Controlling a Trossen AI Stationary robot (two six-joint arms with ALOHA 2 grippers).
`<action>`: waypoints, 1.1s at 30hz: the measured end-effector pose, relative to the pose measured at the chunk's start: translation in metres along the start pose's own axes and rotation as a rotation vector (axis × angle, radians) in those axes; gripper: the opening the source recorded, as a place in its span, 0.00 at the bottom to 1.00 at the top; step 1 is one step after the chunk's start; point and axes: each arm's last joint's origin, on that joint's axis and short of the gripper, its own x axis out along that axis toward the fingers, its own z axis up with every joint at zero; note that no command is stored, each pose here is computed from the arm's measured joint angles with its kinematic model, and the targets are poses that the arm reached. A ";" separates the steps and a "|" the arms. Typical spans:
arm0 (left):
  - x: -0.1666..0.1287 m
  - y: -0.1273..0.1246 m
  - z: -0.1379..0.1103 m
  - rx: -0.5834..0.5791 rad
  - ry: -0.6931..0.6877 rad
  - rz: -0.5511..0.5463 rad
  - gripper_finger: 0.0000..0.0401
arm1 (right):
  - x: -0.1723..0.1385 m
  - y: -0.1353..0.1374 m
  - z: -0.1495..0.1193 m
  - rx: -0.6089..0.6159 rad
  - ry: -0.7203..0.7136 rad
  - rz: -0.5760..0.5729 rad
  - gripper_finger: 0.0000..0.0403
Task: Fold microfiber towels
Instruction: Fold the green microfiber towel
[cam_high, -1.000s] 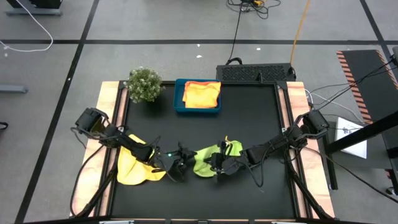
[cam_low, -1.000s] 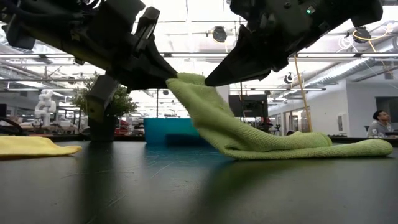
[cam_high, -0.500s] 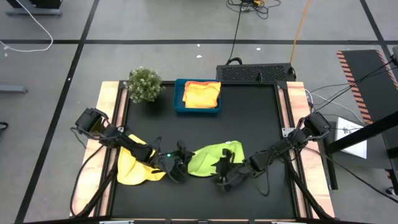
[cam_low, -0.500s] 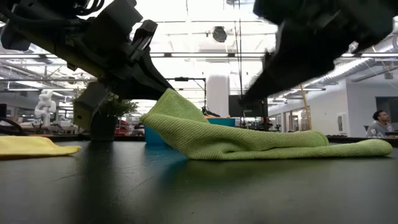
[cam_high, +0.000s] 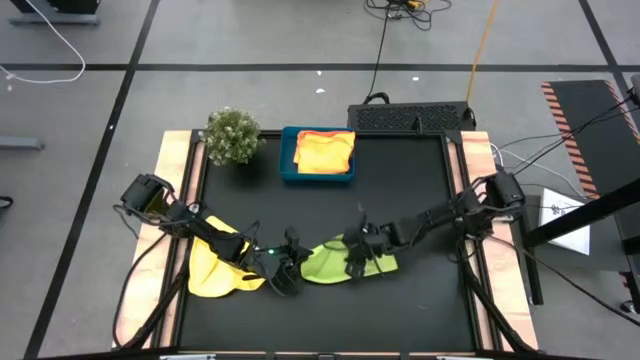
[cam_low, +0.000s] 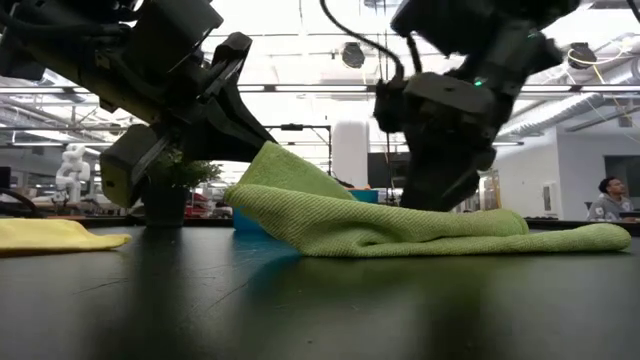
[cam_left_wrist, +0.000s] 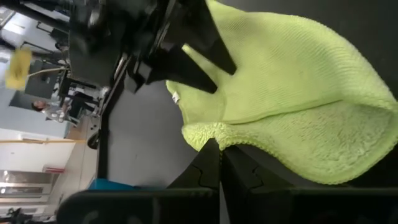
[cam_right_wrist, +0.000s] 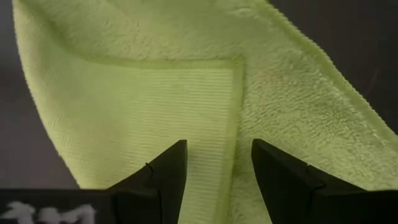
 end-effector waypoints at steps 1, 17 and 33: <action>0.000 0.000 0.000 -0.001 0.000 0.000 0.01 | 0.000 -0.003 0.002 0.013 0.018 0.020 0.43; 0.003 0.004 -0.004 -0.044 0.034 0.031 0.01 | -0.001 0.011 -0.009 -0.194 0.096 0.142 0.25; 0.003 -0.002 -0.019 -0.027 0.189 0.009 0.06 | -0.009 0.012 -0.005 -0.280 0.005 0.069 0.01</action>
